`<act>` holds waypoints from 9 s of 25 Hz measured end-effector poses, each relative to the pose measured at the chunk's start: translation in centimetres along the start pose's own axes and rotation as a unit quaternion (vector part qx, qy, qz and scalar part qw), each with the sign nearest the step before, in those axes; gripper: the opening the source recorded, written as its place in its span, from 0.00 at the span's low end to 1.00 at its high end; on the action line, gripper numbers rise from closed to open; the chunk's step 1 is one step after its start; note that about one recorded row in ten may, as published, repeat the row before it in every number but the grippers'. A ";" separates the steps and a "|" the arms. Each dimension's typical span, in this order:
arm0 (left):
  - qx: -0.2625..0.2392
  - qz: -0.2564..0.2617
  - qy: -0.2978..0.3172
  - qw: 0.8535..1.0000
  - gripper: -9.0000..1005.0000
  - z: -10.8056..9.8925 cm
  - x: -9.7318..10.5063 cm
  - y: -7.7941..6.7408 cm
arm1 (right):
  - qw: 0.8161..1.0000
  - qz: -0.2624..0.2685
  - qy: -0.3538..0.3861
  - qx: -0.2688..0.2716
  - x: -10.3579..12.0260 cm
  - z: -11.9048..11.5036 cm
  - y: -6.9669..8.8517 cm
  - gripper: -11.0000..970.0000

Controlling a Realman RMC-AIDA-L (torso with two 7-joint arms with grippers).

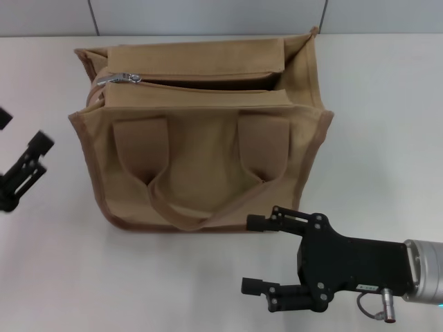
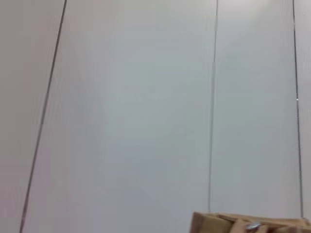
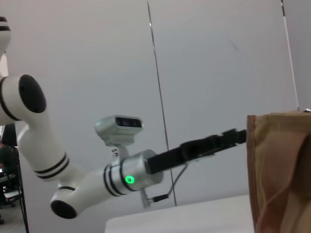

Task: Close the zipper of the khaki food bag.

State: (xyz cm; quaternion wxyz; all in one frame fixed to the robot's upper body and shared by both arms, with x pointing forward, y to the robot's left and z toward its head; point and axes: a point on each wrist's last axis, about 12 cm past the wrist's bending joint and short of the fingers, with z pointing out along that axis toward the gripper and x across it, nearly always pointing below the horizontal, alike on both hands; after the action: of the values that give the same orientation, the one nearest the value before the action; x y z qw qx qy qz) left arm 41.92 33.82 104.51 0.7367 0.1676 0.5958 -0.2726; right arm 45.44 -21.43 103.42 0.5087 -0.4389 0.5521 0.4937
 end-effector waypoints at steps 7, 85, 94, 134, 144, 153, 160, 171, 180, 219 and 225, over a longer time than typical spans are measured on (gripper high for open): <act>-0.002 0.017 0.016 1.000 0.76 3.1 0.7 1.0 | 1.000 0.005 0.003 0.002 0.1 0.3 -0.1 0.85; 0.036 -0.074 -0.018 0.996 0.04 8.5 0.3 1.0 | 0.998 0.008 -0.017 0.064 -0.2 0.4 -1.5 0.85; 0.068 -0.126 -0.028 0.989 0.04 10.9 -0.2 0.7 | 0.994 0.002 -0.105 0.038 -2.2 -0.2 -0.6 0.85; 0.118 -0.171 -0.069 0.976 0.03 15.5 -0.7 -1.3 | 0.958 0.244 -0.153 0.001 -9.8 2.6 -8.2 0.84; 0.144 -0.181 -0.074 0.970 0.03 17.0 -1.5 -1.4 | 0.953 0.278 -0.122 0.000 -9.9 4.0 -8.9 0.82; 0.158 -0.190 -0.077 0.966 0.03 17.9 -1.7 -1.8 | 0.950 0.284 -0.130 0.007 -9.7 4.0 -8.9 0.60; 0.177 -0.195 -0.089 0.961 0.03 18.7 -2.1 -2.3 | 0.948 0.291 -0.124 0.024 -9.4 4.0 -9.2 0.44; 0.184 -0.199 -0.092 0.958 0.03 19.1 -2.2 -2.6 | 0.950 0.294 -0.108 0.006 -9.8 5.0 -9.3 0.40; 0.191 -0.201 -0.098 0.956 0.03 19.0 -2.4 -2.8 | 0.949 0.301 -0.097 0.011 -9.6 5.3 -9.4 0.38; 0.199 -0.206 -0.103 0.953 0.04 18.6 -2.2 -3.2 | 0.953 0.293 -0.082 -0.004 -10.6 7.2 -10.0 0.32; 0.201 -0.205 -0.104 0.952 0.04 18.6 -2.3 -3.2 | 0.952 0.294 -0.089 0.003 -10.5 7.0 -10.0 0.31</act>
State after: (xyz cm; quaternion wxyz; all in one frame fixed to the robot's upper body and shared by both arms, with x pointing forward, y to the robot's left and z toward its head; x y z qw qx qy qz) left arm 54.27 21.07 111.34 0.6742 0.1572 0.4705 -0.5472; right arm 57.25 -15.96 112.92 0.3896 -0.2098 0.6105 0.6569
